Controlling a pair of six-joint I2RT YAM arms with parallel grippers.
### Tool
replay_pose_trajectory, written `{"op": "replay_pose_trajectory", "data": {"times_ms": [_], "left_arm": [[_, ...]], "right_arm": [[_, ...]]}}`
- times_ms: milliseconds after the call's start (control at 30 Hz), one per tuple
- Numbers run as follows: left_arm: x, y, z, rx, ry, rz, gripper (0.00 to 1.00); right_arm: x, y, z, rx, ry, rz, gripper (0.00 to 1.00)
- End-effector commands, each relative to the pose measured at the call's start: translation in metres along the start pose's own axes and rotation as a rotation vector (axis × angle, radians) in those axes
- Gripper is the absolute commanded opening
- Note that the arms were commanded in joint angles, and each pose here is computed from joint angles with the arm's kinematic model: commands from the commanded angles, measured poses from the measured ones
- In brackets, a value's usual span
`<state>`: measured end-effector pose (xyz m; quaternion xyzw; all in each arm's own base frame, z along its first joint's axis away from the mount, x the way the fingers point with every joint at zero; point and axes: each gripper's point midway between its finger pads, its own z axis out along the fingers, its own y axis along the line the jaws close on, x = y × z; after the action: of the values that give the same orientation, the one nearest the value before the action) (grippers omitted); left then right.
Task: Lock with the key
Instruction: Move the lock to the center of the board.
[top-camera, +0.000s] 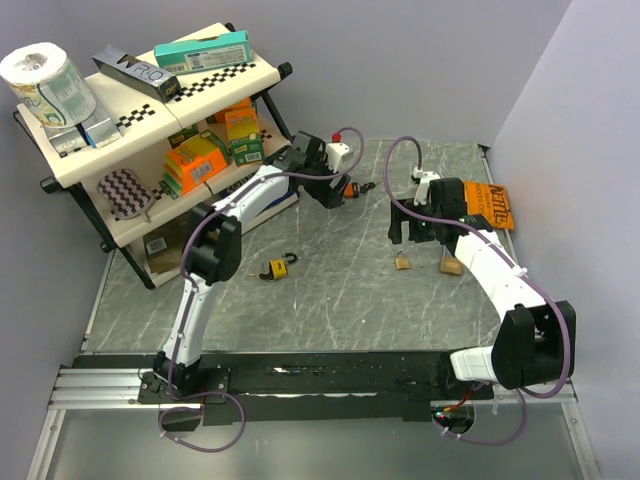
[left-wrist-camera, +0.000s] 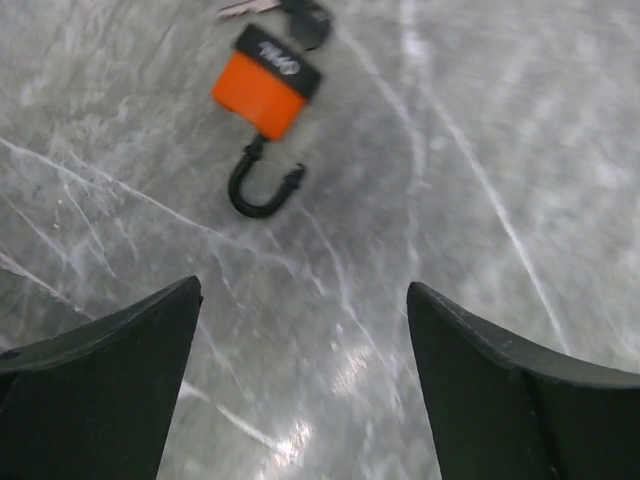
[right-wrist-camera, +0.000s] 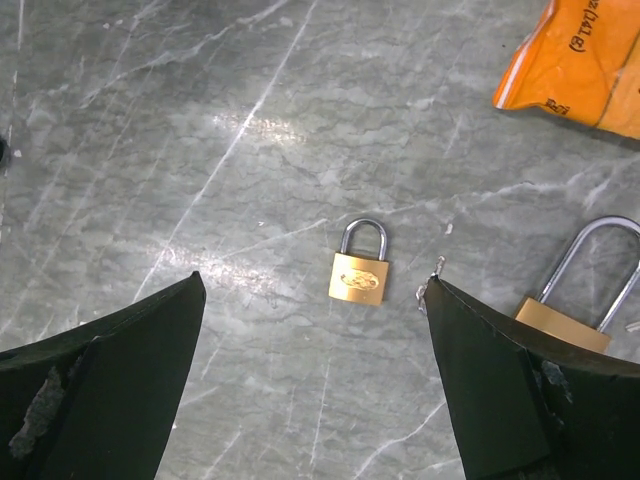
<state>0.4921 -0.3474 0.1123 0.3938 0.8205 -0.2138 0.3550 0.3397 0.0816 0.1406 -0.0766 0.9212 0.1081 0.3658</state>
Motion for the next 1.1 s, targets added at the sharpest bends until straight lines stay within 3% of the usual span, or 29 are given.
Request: {"op": "replay_pose_trajectory", "data": {"times_ms": [0,133,367,967,1067], "left_arm": [[-0.031,0.028,0.018,-0.097,-0.145,-0.077,0.86],[-0.017,0.047,0.042,-0.159,-0.134,-0.102,0.77],[-0.016,0.065,0.059,-0.215,-0.167,-0.107,0.51],[0.034,0.038,0.089,-0.136,-0.028,-0.043,0.42],[0.046,0.028,0.090,-0.112,0.015,-0.012,0.34]], "right_arm": [[-0.007,-0.006,-0.002,0.010,-0.032,0.008,1.00],[-0.007,-0.007,-0.001,0.009,-0.022,0.018,1.00],[-0.005,-0.008,-0.001,0.008,-0.020,0.014,1.00],[-0.001,-0.012,0.002,0.007,-0.003,0.032,1.00],[-0.002,-0.013,0.001,0.007,-0.008,0.034,1.00]]}}
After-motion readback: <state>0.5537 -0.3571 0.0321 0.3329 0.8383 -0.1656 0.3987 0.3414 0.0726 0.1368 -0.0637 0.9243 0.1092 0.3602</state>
